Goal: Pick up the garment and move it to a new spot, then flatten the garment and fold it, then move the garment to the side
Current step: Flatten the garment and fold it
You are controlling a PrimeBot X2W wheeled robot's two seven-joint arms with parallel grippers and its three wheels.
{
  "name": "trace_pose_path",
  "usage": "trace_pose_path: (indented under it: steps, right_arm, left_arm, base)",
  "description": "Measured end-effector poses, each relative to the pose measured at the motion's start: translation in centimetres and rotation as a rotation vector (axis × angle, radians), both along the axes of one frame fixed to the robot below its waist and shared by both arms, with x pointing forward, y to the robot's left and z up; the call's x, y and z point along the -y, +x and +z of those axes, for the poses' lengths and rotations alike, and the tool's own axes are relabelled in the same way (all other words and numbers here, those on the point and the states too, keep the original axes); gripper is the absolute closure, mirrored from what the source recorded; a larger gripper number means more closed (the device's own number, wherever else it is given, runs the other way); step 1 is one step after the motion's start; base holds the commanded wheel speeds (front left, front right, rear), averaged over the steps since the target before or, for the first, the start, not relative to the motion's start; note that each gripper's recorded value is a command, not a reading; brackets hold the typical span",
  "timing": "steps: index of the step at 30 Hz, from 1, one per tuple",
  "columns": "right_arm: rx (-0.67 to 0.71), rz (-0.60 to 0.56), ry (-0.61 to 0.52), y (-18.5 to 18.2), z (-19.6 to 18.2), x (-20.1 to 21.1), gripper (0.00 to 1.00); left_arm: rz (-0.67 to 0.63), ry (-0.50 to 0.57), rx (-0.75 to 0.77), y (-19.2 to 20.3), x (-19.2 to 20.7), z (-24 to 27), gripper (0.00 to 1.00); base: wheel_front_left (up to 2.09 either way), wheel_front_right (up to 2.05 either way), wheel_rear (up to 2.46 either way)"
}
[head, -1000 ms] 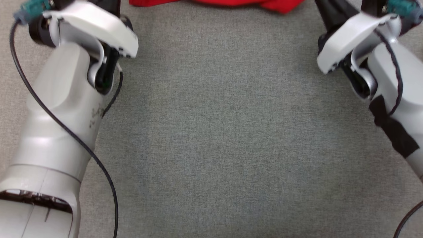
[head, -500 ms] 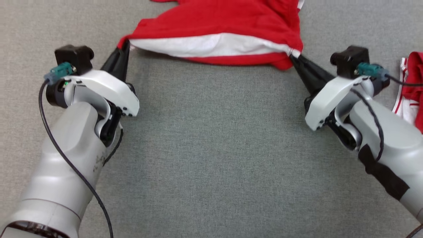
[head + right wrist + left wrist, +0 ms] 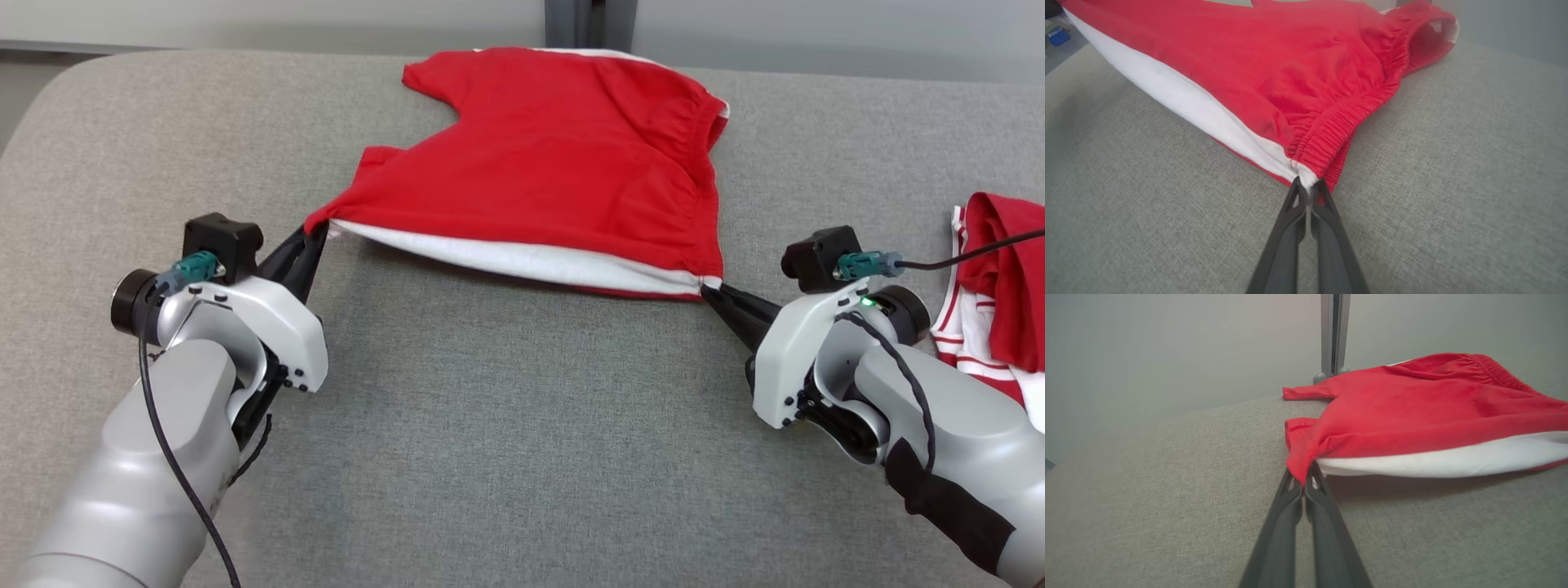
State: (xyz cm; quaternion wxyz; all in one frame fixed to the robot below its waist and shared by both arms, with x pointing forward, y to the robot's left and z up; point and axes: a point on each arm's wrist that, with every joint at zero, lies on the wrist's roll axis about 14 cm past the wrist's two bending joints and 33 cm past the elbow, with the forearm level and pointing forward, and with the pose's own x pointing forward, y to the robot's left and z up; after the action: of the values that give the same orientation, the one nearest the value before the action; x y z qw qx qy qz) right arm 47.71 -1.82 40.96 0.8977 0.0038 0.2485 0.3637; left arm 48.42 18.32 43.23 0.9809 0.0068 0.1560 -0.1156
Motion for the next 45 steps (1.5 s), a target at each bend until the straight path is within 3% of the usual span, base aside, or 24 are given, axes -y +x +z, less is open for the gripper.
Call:
trace_pose_path:
  steps: [15,24,35,45]
  right_arm:
    - [-0.139,0.028,-0.092,-4.4,-1.2,1.2,1.00]
    - [-0.284,0.111,-0.097,-9.5,-1.1,0.8,1.00]
    - [-0.467,0.222,-0.163,-15.8,-0.8,1.8,1.00]
    - [-0.631,0.284,-0.180,-20.9,-0.7,2.8,1.00]
  left_arm:
    - [-0.193,0.233,-0.059,-5.5,0.3,-1.2,1.00]
    - [-0.263,0.253,-0.160,-9.5,0.8,-2.2,1.00]
    - [-0.351,0.327,-0.318,-16.6,-0.8,-2.9,1.00]
    - [-0.419,0.327,-0.481,-23.1,-0.5,-2.7,1.00]
  base:
    - [0.00,0.00,0.00]
    - [0.00,0.00,0.00]
    - [0.00,0.00,0.00]
    - [0.00,0.00,0.00]
